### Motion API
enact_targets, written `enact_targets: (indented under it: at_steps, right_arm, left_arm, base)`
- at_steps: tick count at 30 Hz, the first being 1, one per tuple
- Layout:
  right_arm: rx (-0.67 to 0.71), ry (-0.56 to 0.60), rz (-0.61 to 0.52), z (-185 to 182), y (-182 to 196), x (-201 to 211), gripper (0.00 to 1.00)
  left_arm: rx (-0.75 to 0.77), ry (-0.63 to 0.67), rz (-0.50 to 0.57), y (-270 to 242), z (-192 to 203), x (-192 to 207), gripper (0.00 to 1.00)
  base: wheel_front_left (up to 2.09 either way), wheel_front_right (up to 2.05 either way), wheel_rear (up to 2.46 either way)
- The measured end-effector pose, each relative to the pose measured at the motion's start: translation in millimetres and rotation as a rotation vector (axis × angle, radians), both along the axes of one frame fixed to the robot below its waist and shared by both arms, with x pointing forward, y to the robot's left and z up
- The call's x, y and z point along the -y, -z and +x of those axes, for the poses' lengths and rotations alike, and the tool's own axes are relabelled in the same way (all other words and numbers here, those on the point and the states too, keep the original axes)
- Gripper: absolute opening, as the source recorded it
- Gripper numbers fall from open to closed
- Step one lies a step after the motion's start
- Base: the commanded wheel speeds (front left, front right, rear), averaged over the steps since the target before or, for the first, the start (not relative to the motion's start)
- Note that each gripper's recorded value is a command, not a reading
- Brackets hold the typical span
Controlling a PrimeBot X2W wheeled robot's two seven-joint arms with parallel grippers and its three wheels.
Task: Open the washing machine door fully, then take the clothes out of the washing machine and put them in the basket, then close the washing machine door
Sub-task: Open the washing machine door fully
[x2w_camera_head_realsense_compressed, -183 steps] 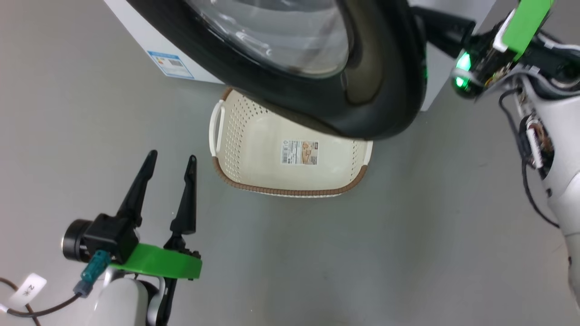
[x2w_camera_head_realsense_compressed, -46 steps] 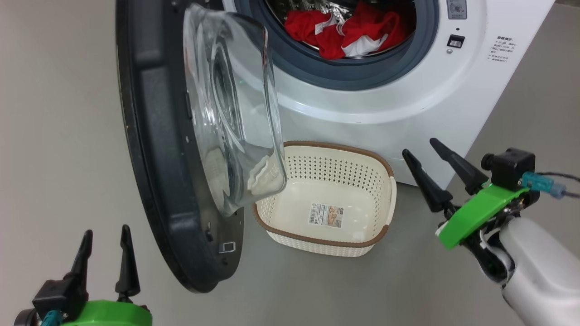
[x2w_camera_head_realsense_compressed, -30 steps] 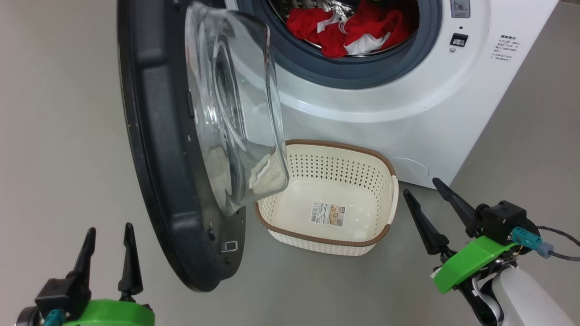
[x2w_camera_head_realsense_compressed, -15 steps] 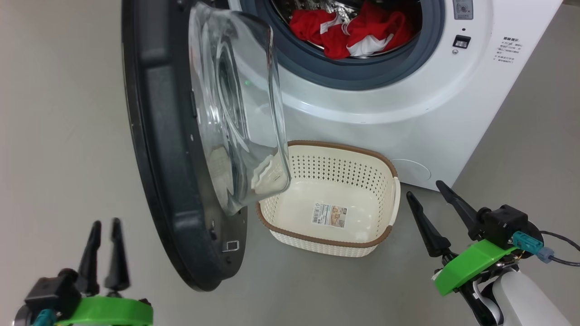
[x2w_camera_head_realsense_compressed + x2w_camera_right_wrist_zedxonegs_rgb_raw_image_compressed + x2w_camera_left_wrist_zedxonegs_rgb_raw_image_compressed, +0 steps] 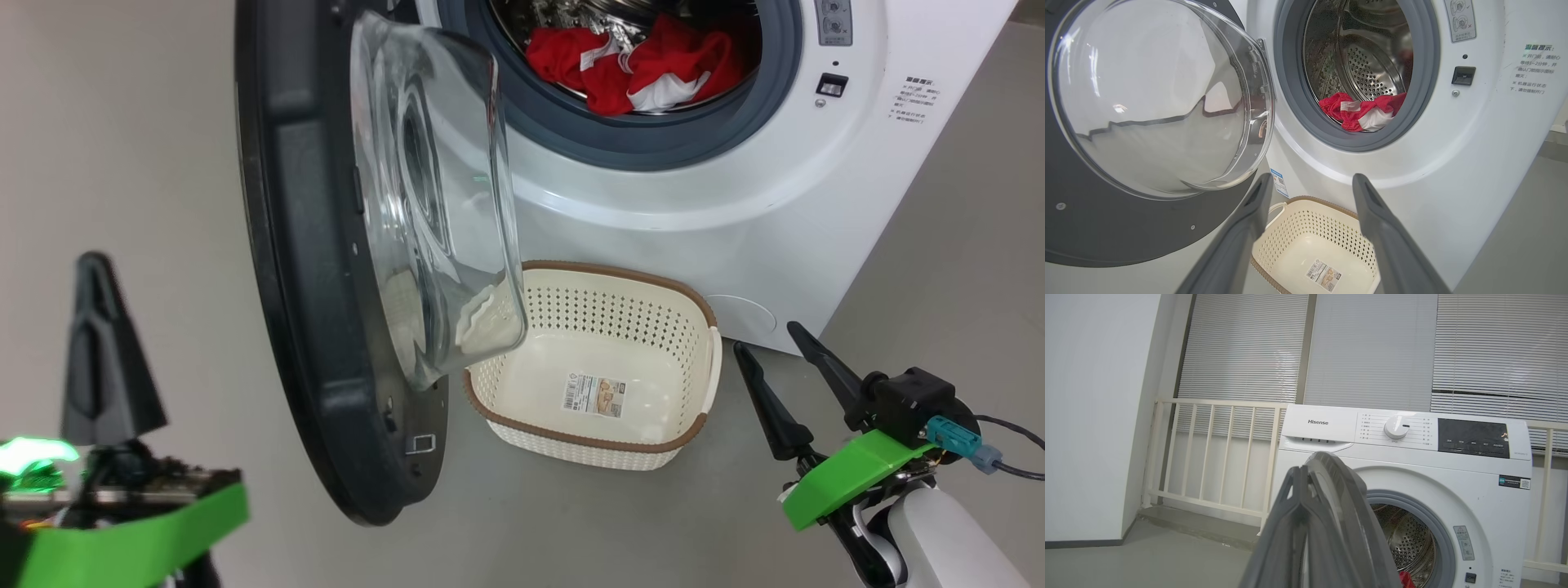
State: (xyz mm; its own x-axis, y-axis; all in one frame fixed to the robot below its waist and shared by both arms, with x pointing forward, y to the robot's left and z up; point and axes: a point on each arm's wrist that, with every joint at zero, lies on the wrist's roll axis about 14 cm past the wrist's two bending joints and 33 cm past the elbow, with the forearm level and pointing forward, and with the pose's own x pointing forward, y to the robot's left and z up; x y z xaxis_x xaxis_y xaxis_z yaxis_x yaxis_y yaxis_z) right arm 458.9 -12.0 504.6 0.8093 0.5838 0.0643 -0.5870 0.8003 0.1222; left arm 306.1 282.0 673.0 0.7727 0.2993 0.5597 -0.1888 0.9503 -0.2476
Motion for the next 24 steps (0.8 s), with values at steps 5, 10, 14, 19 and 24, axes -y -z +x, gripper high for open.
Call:
enact_targets:
  at_steps: [5,10,14,19,24]
  right_arm:
    - [0.004,0.005,0.005,-0.1,-2.1,1.1,1.00]
    - [0.004,0.008,0.010,0.1,-2.7,1.4,1.00]
    - [0.001,0.009,0.012,-0.2,-1.8,1.2,1.00]
    - [-0.003,0.008,0.012,-0.2,-0.1,1.1,1.00]
    - [-0.004,0.007,0.013,-0.2,0.0,0.5,1.00]
  left_arm:
    - [0.059,0.150,0.058,-20.3,3.5,53.0,0.00]
    - [-0.031,0.353,0.066,8.9,11.0,117.0,0.00]
    - [-0.162,0.439,0.030,51.1,16.2,143.2,0.00]
    - [-0.306,0.468,-0.036,95.5,22.3,150.3,0.00]
    - [-0.400,0.441,-0.073,124.0,24.2,143.4,0.00]
  base:
    - [0.00,0.00,0.00]
    - [0.00,0.00,0.00]
    - [0.00,0.00,0.00]
    - [0.00,0.00,0.00]
    - [0.00,0.00,0.00]
